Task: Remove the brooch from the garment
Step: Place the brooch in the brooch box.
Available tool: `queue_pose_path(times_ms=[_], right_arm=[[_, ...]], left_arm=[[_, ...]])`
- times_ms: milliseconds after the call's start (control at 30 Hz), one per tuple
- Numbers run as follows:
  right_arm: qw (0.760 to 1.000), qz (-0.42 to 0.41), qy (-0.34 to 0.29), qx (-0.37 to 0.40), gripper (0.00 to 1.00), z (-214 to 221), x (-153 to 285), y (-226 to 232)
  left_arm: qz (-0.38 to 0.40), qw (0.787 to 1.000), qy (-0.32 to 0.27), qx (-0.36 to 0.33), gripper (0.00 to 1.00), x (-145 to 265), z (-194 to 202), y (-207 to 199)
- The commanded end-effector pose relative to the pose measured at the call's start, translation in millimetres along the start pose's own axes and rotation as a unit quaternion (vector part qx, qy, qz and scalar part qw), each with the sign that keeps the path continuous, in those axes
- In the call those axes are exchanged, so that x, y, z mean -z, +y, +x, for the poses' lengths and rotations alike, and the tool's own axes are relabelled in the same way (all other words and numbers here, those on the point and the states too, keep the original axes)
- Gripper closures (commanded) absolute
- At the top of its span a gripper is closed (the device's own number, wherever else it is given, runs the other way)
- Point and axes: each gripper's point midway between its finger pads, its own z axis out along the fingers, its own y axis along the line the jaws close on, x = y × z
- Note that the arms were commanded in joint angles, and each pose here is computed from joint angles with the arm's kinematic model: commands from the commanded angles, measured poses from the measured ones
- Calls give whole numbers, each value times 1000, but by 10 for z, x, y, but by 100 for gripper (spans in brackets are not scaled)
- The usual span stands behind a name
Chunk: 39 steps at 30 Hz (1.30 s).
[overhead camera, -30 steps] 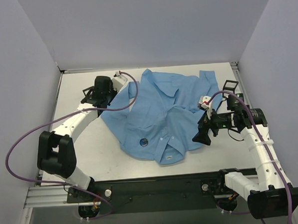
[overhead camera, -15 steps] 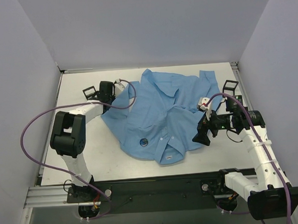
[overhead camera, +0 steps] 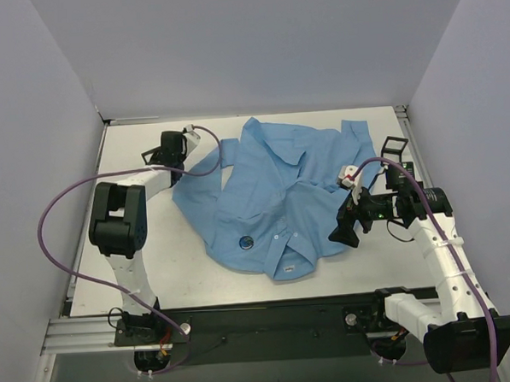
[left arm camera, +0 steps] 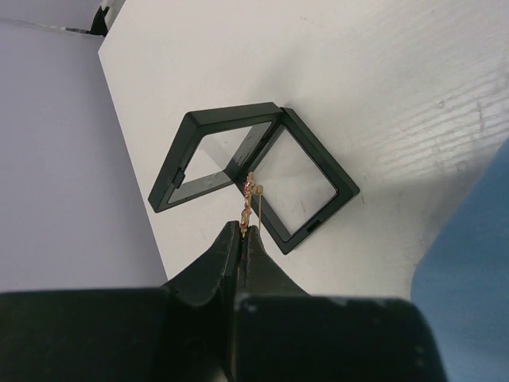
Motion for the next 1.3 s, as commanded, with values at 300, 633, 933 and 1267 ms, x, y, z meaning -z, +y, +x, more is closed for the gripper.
queue_pose_path(times_ms=[300, 633, 933, 1267], right_arm=[[1000, -2, -5, -11, 0, 1, -6, 3], [1000, -2, -6, -14, 0, -3, -12, 2], [1000, -4, -7, -16, 0, -9, -13, 13], [1000, -5, -8, -17, 0, -7, -14, 15]], left_arm=[[-36, 999, 0, 21, 100, -262, -42, 282], [-31, 999, 9, 24, 100, -366, 19, 248], [-22, 999, 12, 27, 100, -415, 35, 191], [-19, 999, 17, 28, 100, -463, 55, 143]])
